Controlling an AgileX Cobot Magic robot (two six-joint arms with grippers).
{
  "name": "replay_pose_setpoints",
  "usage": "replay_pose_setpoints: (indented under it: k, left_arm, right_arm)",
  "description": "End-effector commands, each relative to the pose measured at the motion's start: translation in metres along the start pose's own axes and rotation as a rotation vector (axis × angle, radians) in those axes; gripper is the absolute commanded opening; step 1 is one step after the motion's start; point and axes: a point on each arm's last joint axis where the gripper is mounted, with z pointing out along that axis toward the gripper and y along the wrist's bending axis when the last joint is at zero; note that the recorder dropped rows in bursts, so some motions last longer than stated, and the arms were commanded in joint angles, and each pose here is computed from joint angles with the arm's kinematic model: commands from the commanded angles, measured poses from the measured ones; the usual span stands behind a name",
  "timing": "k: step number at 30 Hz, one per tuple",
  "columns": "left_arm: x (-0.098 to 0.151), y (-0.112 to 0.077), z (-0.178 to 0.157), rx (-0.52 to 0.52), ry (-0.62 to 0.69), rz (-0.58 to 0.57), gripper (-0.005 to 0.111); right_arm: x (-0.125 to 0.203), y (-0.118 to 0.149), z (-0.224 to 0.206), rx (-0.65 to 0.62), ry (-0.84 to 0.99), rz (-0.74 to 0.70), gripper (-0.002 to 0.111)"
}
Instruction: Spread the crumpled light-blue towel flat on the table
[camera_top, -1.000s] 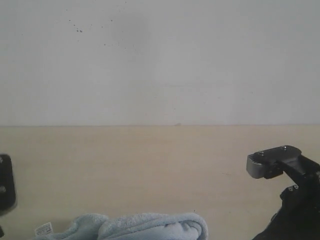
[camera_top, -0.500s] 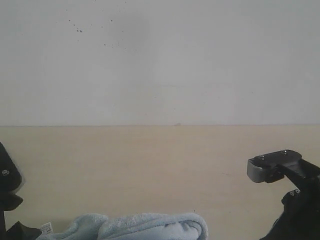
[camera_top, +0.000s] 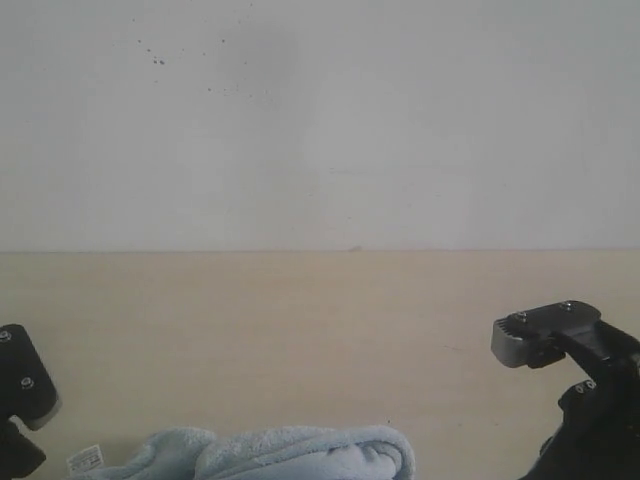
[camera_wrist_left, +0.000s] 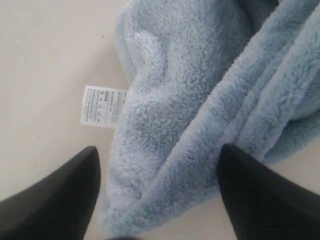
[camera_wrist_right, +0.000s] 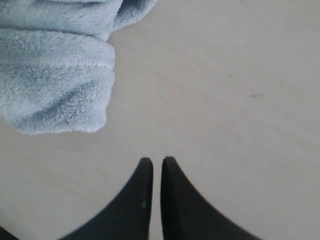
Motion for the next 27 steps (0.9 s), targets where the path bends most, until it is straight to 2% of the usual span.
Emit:
replay_pose_setpoints:
  k: [1, 5, 8, 12, 16, 19, 22, 24, 25, 27]
  left_arm:
    - [0.006, -0.011, 0.007, 0.115, 0.067, -0.062, 0.065]
    - [0.009, -0.016, 0.008, 0.18, 0.099, -0.015, 0.063]
    - [0.011, -0.019, 0.007, 0.218, 0.122, -0.021, 0.055]
    - [0.012, -0.026, 0.004, 0.295, 0.14, -0.048, 0.028]
    - [0.008, -0.026, -0.004, 0.282, 0.094, -0.038, 0.005]
    - [-0.004, -0.023, -0.02, 0.247, 0.0, -0.054, 0.004]
    - [-0.026, -0.022, -0.053, 0.243, -0.183, -0.125, 0.004]
    - [-0.037, -0.03, -0.079, 0.323, -0.298, -0.181, 0.004]
    - [-0.04, -0.04, -0.097, 0.414, -0.356, -0.186, 0.004]
    - [-0.041, -0.056, -0.118, 0.554, -0.429, -0.133, 0.004]
  right_arm:
    - [-0.001, 0.001, 0.001, -0.008, -0.022, 0.001, 0.006]
    - [0.0, 0.002, 0.001, -0.014, -0.016, 0.004, 0.006]
    - [0.001, 0.002, 0.001, -0.017, -0.009, 0.004, 0.006]
    - [0.002, 0.002, 0.001, -0.023, 0.004, 0.02, 0.006]
    - [0.003, 0.003, 0.001, -0.03, 0.018, 0.021, 0.006]
    - [0.003, 0.003, 0.001, -0.03, 0.018, 0.021, 0.006]
    - [0.003, 0.004, 0.001, -0.035, 0.019, 0.026, 0.006]
    - [0.003, 0.005, 0.001, -0.047, 0.022, 0.04, 0.006]
    - [0.003, 0.005, 0.001, -0.054, 0.025, 0.049, 0.006]
    - [0.004, 0.007, 0.0, -0.071, 0.028, 0.063, 0.006]
